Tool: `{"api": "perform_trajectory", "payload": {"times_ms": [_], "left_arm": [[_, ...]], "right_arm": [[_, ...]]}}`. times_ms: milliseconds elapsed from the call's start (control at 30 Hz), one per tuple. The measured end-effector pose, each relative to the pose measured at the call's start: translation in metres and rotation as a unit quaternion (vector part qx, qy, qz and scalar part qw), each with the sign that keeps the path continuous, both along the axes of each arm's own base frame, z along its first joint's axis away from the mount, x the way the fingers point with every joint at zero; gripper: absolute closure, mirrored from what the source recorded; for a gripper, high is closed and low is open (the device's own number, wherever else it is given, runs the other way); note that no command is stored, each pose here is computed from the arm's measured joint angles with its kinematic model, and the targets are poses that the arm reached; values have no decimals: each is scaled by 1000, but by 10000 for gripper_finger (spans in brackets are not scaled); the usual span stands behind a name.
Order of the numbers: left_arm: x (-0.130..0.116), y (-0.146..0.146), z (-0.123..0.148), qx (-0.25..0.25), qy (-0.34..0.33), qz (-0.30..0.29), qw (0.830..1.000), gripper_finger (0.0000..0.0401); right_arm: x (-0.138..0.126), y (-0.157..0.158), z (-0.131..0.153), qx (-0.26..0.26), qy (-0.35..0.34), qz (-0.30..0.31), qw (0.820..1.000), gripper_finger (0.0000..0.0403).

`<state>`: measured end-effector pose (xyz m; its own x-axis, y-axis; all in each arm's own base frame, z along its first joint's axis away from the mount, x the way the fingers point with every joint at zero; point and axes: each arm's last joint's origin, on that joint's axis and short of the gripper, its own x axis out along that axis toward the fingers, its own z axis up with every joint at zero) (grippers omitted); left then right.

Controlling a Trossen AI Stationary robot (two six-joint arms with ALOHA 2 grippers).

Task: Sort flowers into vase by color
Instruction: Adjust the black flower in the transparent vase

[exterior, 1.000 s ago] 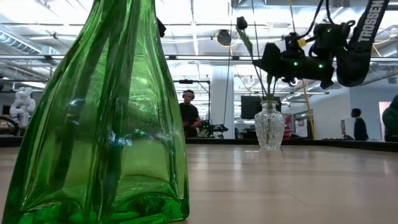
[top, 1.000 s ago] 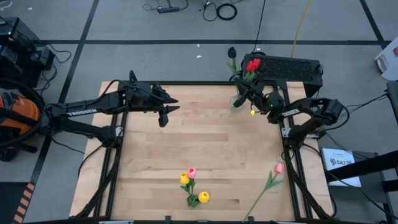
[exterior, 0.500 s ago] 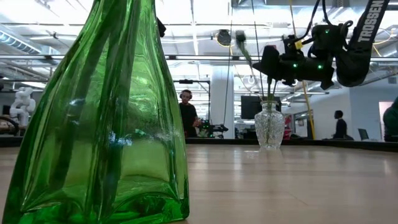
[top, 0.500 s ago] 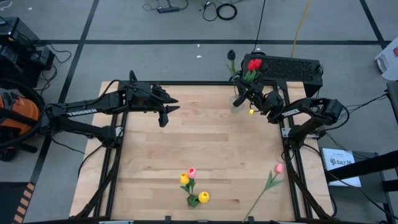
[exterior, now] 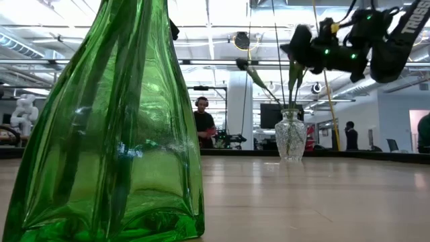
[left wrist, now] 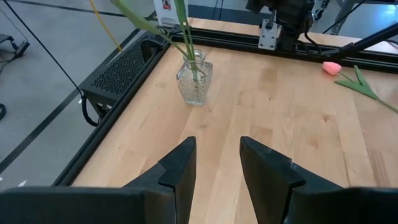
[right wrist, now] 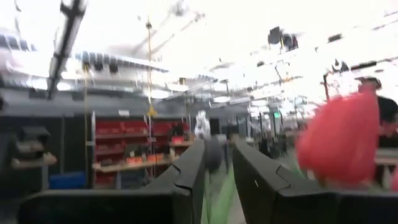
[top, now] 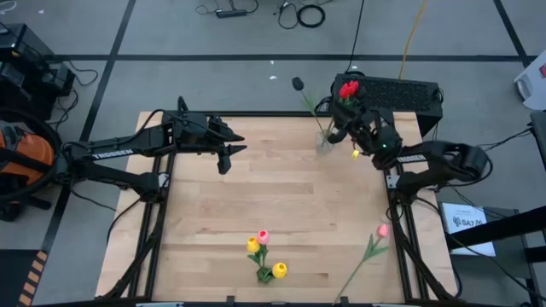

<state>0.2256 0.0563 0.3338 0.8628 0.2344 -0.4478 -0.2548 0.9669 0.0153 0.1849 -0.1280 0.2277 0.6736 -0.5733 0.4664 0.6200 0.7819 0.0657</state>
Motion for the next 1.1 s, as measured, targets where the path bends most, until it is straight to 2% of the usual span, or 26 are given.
{"api": "perform_trajectory", "payload": {"times_ms": [200,300,433,500,567,633,700,833,900,1000,1100], "left_arm": [[0,0,0,0,0,0,1000,269],[0,0,0,8,2,4,1000,269],[0,1,0,51,17,-10,999,269],[0,2,0,61,15,10,998,269],[-1,3,1,72,17,31,997,269],[-1,4,1,78,20,45,996,269],[-2,6,0,80,24,54,995,269],[-7,12,-4,72,51,69,994,269],[-11,16,-5,58,58,85,993,269],[-19,19,-4,40,62,91,993,269],[-23,18,-3,36,61,86,994,269]], "right_arm": [[-3,17,17,-11,-12,27,1000,328],[0,26,17,18,34,47,998,328],[14,36,29,80,129,56,987,346],[23,40,38,120,202,38,971,366],[32,44,49,152,277,16,949,390],[43,45,61,169,325,-8,931,398],[58,45,68,179,348,-26,920,396],[99,41,68,183,390,-25,902,401],[118,36,63,192,420,-65,885,402],[139,24,56,219,447,-159,853,402],[156,11,58,229,460,-182,839,402]]}}
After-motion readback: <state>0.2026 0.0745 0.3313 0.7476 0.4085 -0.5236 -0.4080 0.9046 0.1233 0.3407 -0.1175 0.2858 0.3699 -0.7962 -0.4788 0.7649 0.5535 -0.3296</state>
